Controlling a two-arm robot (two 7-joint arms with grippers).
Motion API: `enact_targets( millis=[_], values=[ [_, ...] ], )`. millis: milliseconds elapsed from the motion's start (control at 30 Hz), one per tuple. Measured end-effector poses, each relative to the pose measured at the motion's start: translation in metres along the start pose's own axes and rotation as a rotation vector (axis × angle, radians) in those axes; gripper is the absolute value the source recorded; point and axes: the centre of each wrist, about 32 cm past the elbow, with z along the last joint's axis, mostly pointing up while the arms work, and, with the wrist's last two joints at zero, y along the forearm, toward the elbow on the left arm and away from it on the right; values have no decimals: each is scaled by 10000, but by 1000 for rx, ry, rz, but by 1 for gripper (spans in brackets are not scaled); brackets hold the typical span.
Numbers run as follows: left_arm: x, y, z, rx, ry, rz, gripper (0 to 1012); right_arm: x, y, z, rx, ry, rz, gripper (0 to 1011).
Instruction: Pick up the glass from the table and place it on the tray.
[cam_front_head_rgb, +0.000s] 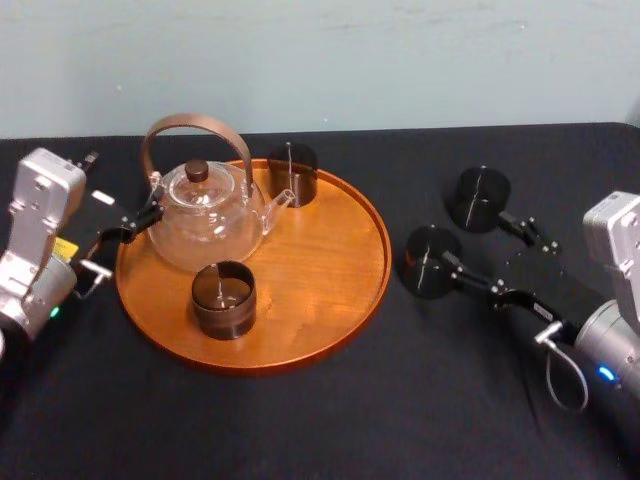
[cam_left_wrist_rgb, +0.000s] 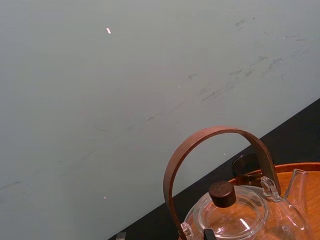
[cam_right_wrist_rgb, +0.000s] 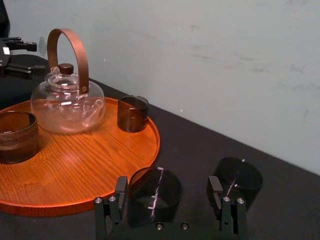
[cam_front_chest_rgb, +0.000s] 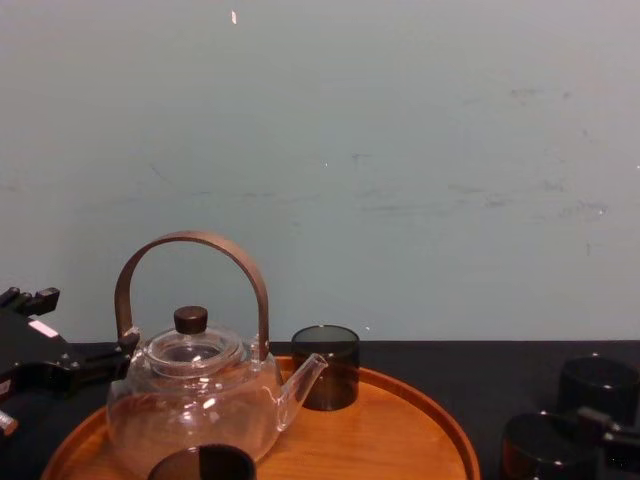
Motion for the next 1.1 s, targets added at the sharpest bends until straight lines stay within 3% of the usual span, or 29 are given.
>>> enact_targets(
  millis=[633, 1100],
  values=[
    [0, 0, 0, 0, 0, 0, 1001, -51, 11, -180, -44, 63, 30, 1009],
    [0, 0, 0, 0, 0, 0, 1001, -12, 59, -259, -72, 79, 30, 1010]
  ],
)
